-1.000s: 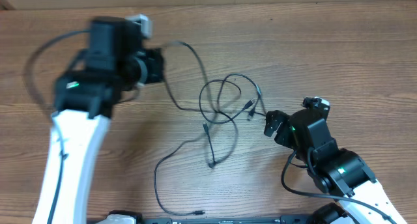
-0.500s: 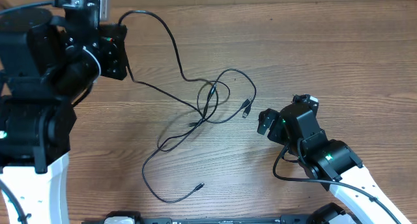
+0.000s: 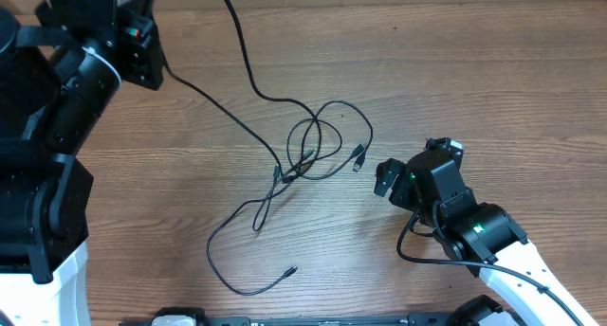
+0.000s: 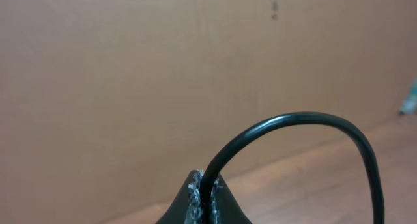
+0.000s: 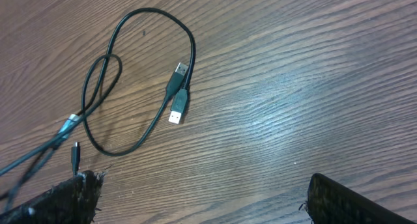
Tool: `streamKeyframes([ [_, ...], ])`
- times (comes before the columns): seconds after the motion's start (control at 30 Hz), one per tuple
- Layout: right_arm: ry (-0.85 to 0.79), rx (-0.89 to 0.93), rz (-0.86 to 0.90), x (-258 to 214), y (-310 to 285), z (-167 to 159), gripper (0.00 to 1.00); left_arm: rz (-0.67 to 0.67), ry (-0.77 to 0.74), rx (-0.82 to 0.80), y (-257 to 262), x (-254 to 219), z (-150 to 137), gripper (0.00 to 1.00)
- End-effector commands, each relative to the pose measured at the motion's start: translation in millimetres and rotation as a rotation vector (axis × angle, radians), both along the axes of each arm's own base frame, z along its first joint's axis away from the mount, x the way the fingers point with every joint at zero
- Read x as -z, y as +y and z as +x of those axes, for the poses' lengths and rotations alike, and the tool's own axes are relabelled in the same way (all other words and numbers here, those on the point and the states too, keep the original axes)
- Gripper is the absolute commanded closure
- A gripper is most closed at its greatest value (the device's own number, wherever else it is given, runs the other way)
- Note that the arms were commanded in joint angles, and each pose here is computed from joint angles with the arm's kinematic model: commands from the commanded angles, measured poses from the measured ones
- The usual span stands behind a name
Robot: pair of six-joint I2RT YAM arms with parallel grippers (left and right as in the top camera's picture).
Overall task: Untangle cables
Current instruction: 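Hold the lifted cable high at the left with the left gripper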
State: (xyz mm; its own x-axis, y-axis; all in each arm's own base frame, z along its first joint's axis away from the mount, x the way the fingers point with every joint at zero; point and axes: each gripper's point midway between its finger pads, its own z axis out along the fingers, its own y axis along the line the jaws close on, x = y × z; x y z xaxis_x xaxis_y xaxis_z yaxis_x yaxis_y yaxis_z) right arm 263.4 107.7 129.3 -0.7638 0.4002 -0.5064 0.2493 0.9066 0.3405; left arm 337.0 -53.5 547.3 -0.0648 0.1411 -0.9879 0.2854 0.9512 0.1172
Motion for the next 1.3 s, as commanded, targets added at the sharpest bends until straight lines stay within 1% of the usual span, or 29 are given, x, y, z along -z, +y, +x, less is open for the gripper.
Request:
streamKeyframes([
  [0.0,-0.012,-0.002,0.009,-5,1,3,0.00,0.044,-0.086,-0.101,18,-23,-8,0.96],
  [0.07,-0.012,-0.002,0.009,-5,1,3,0.00,0.062,-0.118,-0.150,27,-30,-7,0.96],
  [0.2,-0.012,-0.002,0.009,-5,1,3,0.00,0.109,-0.180,-0.144,26,-43,-7,0.96],
  [0.37,-0.012,-0.002,0.009,-5,1,3,0.00,0.102,-0.242,-0.152,27,-58,-9,0.96],
  [0.53,-0.004,-0.002,0.005,-4,0,1,0.00,0.098,-0.335,-0.245,42,-82,-11,0.96],
  [0.57,-0.005,-0.002,0.005,-4,0,1,0.00,0.112,-0.335,-0.235,40,-81,-11,0.96],
  [0.63,-0.006,-0.002,0.006,-4,1,2,0.00,0.181,-0.286,-0.168,29,-65,-9,0.96],
  [0.73,-0.009,-0.002,0.007,-4,1,2,0.00,0.346,-0.143,-0.046,13,-18,-5,0.96],
  [0.8,-0.008,-0.002,0.007,-4,1,2,0.00,0.458,-0.031,-0.033,18,15,-2,0.96],
  [0.83,-0.008,-0.002,0.007,-4,1,2,0.00,0.504,0.024,-0.061,26,29,0,0.96],
  [0.9,-0.008,-0.002,0.007,-4,1,2,0.00,0.554,0.125,-0.171,49,47,4,0.96],
  [1.0,-0.008,-0.002,0.007,-4,1,2,0.00,0.609,0.220,-0.331,81,60,4,0.96],
  [1.03,-0.009,-0.002,0.007,-4,1,2,0.00,0.610,0.231,-0.375,88,60,4,0.96],
  [1.1,-0.009,-0.002,0.008,-5,1,2,0.00,0.569,0.217,-0.424,93,54,5,0.96],
  [1.2,-0.011,-0.002,0.008,-5,1,3,0.00,0.443,0.158,-0.450,90,40,8,0.96],
  [1.27,-0.011,-0.002,0.009,-5,1,3,0.00,0.344,0.121,-0.410,79,33,13,0.96],
])
